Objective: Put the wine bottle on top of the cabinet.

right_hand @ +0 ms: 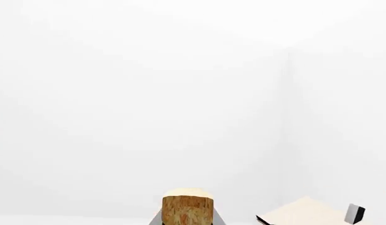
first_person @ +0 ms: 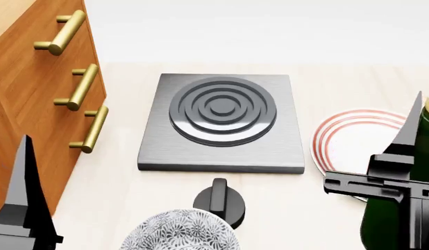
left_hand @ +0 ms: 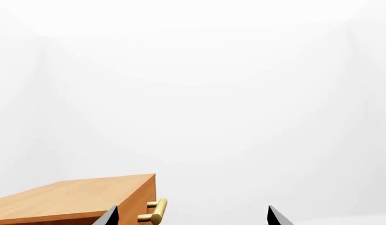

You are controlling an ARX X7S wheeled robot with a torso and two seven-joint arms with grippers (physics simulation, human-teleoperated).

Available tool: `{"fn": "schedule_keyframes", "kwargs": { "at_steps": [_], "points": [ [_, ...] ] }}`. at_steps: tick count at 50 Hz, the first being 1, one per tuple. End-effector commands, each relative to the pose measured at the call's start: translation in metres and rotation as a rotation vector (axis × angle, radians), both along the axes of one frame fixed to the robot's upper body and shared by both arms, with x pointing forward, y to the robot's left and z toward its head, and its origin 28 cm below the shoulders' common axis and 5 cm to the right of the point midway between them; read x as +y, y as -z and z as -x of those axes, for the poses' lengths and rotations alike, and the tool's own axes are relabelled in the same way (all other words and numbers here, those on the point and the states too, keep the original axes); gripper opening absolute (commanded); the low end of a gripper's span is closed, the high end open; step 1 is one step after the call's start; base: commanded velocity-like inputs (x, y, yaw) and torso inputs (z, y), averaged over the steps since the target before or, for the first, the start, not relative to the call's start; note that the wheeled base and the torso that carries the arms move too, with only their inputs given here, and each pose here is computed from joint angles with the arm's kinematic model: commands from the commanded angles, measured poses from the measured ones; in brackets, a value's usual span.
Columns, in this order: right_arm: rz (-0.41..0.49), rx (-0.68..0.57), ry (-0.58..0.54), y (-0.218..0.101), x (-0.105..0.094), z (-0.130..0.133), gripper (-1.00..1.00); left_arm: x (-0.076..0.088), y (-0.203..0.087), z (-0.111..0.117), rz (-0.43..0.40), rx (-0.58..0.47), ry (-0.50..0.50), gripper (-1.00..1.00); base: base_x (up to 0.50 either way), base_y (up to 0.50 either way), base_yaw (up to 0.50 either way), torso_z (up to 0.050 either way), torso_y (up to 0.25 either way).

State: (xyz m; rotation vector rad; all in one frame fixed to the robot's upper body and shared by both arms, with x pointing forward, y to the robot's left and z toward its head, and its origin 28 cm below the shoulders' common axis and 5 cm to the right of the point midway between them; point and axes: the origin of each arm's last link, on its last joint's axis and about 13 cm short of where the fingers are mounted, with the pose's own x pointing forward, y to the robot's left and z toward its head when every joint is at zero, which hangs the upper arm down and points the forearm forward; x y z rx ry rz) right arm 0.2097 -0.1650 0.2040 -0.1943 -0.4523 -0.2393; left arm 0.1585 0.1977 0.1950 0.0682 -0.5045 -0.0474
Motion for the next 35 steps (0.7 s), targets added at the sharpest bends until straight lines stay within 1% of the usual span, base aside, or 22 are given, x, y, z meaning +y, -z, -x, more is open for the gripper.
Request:
{"fn": "schedule_keyframes", "kwargs": {
  "at_steps": [1,9,17,18,20,23,26,31,35],
  "points": [
    [0.057,-0.067,-0.031,-0.022,0.007,0.001,-1.00,-0.002,0.001,0.000,-0.002,0.007,0.017,1.00,0.00,0.00,0.00,0.000,0.000],
    [0.056,-0.058,-0.074,-0.026,0.012,-0.007,-1.00,-0.005,-0.001,0.003,-0.003,0.008,0.042,1.00,0.00,0.00,0.00,0.000,0.000],
    [0.042,-0.035,-0.119,-0.025,0.018,-0.023,-1.00,-0.010,0.001,0.003,-0.012,0.020,0.068,1.00,0.00,0.00,0.00,0.000,0.001],
    [0.038,-0.034,-0.127,-0.026,0.019,-0.024,-1.00,-0.010,0.000,0.004,-0.008,0.022,0.075,1.00,0.00,0.00,0.00,0.000,0.000],
    [0.047,-0.029,-0.137,-0.026,0.021,-0.028,-1.00,-0.013,-0.001,0.006,0.043,0.032,0.123,1.00,0.00,0.00,0.00,0.000,0.000],
    [0.047,-0.028,-0.155,-0.031,0.022,-0.031,-1.00,-0.015,0.000,0.006,0.041,0.034,0.135,1.00,0.00,0.00,0.00,0.000,0.000],
    [-0.008,-0.038,-0.193,-0.037,0.022,-0.033,-1.00,-0.016,0.001,0.006,0.055,0.040,0.149,1.00,0.00,0.00,0.00,0.000,0.000],
    [-0.003,-0.036,-0.228,-0.041,0.025,-0.034,-1.00,-0.019,0.001,0.007,0.052,0.042,0.165,1.00,0.00,0.00,0.00,0.000,0.002],
    [0.007,-0.031,-0.279,-0.044,0.030,-0.035,-1.00,-0.023,0.005,0.006,0.044,0.052,0.179,1.00,0.00,0.00,0.00,0.000,0.000]
  ]
}}
